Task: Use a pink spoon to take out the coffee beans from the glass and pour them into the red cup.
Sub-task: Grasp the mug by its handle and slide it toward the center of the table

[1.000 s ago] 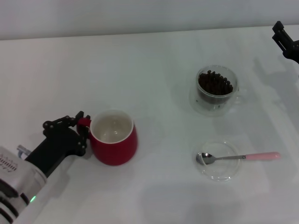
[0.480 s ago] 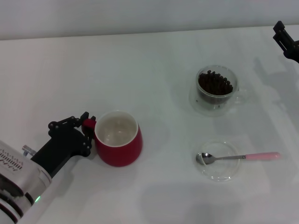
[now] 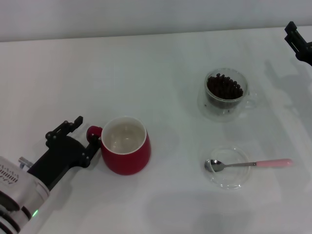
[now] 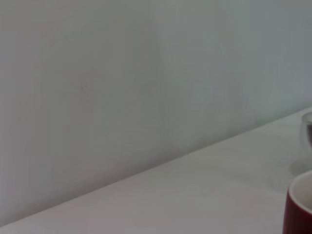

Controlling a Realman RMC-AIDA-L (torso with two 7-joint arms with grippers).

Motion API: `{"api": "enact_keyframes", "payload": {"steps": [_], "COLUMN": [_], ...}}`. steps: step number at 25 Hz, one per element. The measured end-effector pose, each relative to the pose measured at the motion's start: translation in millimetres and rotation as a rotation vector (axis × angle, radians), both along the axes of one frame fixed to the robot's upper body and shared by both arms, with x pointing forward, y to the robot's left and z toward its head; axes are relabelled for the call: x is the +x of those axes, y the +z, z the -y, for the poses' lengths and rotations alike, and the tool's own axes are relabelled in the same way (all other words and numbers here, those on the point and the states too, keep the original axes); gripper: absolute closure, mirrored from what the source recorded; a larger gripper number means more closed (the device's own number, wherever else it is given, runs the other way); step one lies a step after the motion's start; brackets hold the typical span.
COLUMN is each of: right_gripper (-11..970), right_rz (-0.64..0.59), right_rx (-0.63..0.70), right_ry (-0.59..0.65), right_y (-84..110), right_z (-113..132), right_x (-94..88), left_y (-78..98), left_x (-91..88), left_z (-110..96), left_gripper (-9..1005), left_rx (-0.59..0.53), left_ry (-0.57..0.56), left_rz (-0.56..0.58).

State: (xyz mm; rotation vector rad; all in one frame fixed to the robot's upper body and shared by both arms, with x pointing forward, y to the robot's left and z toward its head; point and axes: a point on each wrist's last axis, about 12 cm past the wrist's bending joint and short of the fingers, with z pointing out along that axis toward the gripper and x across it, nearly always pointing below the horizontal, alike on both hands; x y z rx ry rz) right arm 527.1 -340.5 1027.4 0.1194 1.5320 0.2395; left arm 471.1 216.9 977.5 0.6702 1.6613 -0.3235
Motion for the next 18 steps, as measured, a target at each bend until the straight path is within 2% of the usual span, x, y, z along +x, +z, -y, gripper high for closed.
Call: {"api": "enact_keyframes", "payload": {"steps": [2, 8, 16, 18], "right_gripper": [101, 102, 102, 102], "right_rz": [0.0, 0.002, 0.004, 0.006], "right_rx": [0.0, -0.003, 0.008, 0.008], "right_ry": [0.0, 0.006, 0.014, 0.015], "right_y": [0.0, 0.4, 1.4, 1.6], "right_z": [0, 0, -2, -2], "right_x": [-0.2, 0.2, 1.7, 1.9], "left_y": [-1.0, -3.9, -4.4, -4.3], "left_x": [-1.8, -6.3, -19.3, -23.6], "left_z": [-2, -6, -12, -13], "left_gripper": [494, 324, 120, 120], "left_rx": [0.001, 0.008, 0.051, 0.046], "left_ry": [0.007, 0.016, 0.02, 0.026], "left_rz": [-0.004, -0.014, 0.053, 0.064]}}
